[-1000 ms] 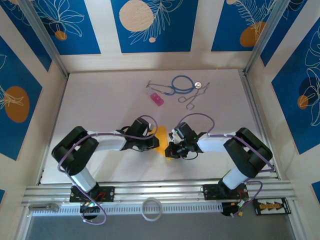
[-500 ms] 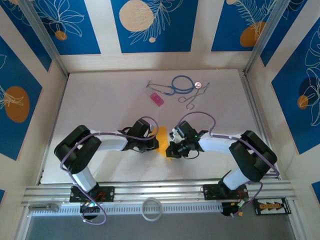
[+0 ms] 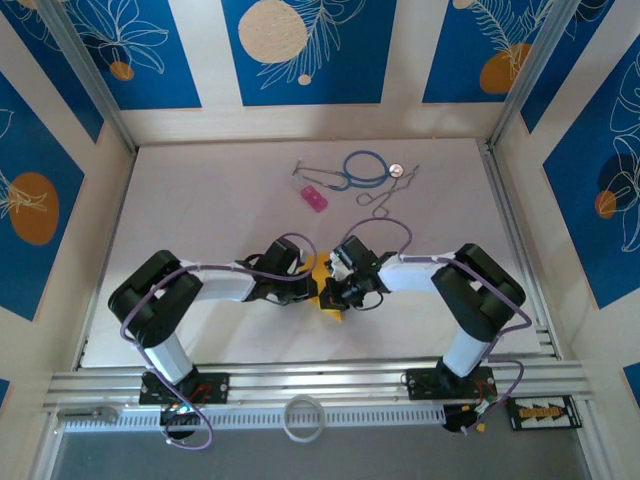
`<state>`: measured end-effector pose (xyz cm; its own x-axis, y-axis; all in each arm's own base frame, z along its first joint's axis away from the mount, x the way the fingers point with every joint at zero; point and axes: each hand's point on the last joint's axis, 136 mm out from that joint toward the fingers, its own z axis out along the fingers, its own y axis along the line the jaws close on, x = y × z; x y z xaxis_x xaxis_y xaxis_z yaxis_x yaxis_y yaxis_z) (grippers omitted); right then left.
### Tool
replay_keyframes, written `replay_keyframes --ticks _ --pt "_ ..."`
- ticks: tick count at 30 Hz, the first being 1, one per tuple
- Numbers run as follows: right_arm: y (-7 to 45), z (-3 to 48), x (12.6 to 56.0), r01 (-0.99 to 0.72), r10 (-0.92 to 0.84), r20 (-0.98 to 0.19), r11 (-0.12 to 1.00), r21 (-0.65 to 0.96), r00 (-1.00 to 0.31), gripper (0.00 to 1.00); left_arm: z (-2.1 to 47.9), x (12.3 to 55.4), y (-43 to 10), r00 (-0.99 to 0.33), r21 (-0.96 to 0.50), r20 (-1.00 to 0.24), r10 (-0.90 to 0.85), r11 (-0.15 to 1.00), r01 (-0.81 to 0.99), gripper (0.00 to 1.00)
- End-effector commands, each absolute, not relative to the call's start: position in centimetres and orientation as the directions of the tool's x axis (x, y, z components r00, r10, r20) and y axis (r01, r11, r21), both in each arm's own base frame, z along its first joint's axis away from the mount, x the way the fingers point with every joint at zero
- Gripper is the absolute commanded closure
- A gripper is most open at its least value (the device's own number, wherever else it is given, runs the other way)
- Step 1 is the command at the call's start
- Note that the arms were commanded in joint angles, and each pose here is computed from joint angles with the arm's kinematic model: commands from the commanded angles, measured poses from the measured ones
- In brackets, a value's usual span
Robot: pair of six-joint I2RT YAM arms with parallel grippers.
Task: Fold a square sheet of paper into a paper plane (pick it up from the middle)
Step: Third fold the triangle at the center of the table.
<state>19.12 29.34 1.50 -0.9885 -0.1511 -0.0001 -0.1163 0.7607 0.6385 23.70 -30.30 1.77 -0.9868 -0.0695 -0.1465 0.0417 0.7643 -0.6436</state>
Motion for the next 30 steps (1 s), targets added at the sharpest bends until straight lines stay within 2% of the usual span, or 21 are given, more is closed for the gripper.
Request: replay_keyframes --ticks 1,8,16,23,30 --pt "28.8 0.6 18.5 -0.114 -0.157 0.015 0.777 0.619 -0.987 0.97 -1.6 22.1 -27.7 -0.993 -0.532 -0.1 -0.057 0.847 0.005 0.95" --pt "26.9 1.0 16.4 -0.104 -0.154 0.027 0.78 0.617 -0.988 0.97 -1.6 22.1 -27.5 -0.993 -0.527 -0.102 -0.056 0.85 0.006 0.95" --pt "29.0 3.7 18.5 -0.144 -0.148 -0.052 0.716 0.683 -0.988 0.97 -1.6 22.1 -27.6 -0.993 -0.528 -0.103 -0.055 0.849 0.008 0.95" --pt "29.8 2.0 19.9 -0.127 -0.134 -0.041 0.74 0.661 -0.99 0.95 -1.5 22.2 -27.6 -0.993 -0.533 -0.105 -0.057 0.846 0.008 0.95" --pt "27.6 0.8 17.0 -0.116 -0.153 0.002 0.758 0.642 -0.988 0.95 -1.6 22.1 -27.5 -0.993 -0.524 -0.105 -0.058 0.851 0.006 0.96"
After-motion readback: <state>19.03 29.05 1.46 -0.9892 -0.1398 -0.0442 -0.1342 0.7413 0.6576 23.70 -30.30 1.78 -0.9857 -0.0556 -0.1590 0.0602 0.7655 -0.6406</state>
